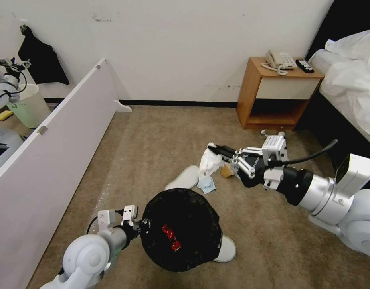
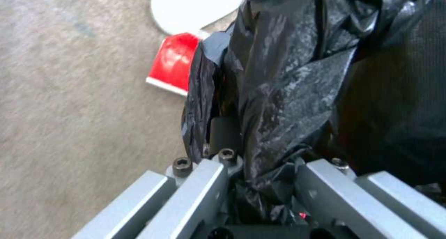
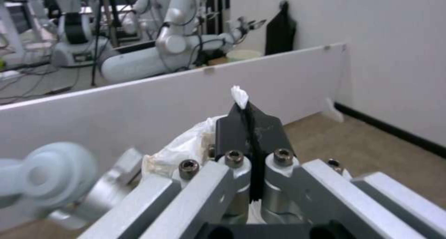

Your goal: Pick up the trash bin, then pick up the garbage from the floor and place it into the trash bin.

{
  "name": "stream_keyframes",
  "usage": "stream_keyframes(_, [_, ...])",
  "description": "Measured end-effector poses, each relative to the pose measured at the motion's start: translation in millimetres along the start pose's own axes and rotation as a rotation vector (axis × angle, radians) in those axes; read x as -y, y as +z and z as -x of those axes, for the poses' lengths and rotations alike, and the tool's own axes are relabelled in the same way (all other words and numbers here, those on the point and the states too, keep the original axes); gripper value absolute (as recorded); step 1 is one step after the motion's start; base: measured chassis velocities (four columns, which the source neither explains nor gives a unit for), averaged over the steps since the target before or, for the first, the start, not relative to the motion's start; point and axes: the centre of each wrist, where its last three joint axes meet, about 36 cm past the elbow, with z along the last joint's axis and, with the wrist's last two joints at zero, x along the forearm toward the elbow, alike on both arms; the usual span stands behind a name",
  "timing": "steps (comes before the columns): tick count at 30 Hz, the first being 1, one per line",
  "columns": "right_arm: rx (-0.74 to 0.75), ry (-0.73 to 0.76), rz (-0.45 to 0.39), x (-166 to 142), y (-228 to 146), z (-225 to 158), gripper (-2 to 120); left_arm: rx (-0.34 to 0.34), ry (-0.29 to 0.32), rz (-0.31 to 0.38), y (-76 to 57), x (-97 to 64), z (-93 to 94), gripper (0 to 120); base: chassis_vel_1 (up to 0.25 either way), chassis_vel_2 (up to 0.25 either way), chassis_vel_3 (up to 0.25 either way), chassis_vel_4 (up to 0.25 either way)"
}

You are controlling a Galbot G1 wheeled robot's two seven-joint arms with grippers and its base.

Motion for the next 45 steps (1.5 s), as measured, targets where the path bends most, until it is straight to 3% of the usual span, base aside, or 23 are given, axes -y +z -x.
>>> stream_keyframes(5, [-0.016, -0.037, 0.019, -4.1, 10.6, 1.8, 0, 0.022, 0.024, 0.008, -15.5, 5.3, 10.2, 0, 0.000, 0.000, 0.000, 0.000])
stream_keyframes(17, [-0.047, -0.032, 0.066, 1.8, 43.2, 6.5, 0, 0.047, 0.084, 0.019, -32.5, 20.0, 19.0, 0, 0.000, 0.000, 0.000, 0.000])
stream_keyframes(23, [-0.060, -0.027, 0.077, 4.8, 53.7, 9.1, 0, 0.047, 0.105, 0.011, -34.5, 24.0, 19.4, 0, 0.000, 0.000, 0.000, 0.000])
stream_keyframes(29, [-0.082, -0.020, 0.098, 5.7, 70.9, 11.7, 0, 0.030, 0.158, -0.038, -31.6, 33.9, 9.9, 0, 0.000, 0.000, 0.000, 0.000])
stream_keyframes(45, [-0.114, -0.001, 0.127, 9.7, 98.7, 17.1, 2, 0.035, 0.203, -0.043, -29.3, 44.1, -2.2, 0, 0.000, 0.000, 0.000, 0.000])
